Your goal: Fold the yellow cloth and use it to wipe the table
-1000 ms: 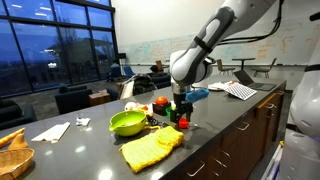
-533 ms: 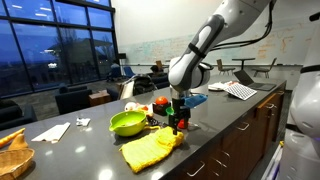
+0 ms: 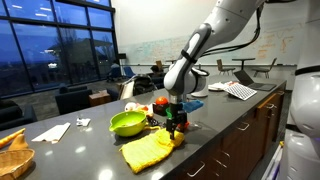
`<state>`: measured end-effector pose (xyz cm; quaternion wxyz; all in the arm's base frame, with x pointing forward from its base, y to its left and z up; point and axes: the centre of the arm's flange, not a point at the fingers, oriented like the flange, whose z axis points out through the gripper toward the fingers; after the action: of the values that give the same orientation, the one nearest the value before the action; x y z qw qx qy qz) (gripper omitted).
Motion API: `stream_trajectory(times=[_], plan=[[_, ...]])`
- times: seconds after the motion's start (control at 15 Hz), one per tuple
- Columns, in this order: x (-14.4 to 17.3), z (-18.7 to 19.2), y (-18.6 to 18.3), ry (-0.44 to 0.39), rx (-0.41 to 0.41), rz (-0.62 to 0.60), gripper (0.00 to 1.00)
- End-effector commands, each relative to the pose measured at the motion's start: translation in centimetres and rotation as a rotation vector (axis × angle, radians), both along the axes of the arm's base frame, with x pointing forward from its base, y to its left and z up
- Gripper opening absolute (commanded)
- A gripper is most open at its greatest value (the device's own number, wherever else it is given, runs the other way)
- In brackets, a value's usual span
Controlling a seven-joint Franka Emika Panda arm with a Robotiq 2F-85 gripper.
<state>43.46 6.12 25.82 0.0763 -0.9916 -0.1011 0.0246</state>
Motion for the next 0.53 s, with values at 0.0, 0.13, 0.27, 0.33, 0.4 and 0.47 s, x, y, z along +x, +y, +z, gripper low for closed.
stream_trajectory(times=[0.0,0.13,0.27,0.33,0.4,0.47], plan=[[1.19,-1.37,0.13,0.007,0.03,0.025,1.0],[1.5,-1.87,0.18,0.014,0.033,0.032,1.0],[1.67,-2.11,0.36,0.017,0.028,0.039,0.74],[1.77,-1.82,0.28,0.014,0.029,0.037,0.71],[1.78,-1.54,0.23,0.009,0.028,0.035,0.64],[1.83,-1.3,0.13,0.004,0.023,0.033,0.59]])
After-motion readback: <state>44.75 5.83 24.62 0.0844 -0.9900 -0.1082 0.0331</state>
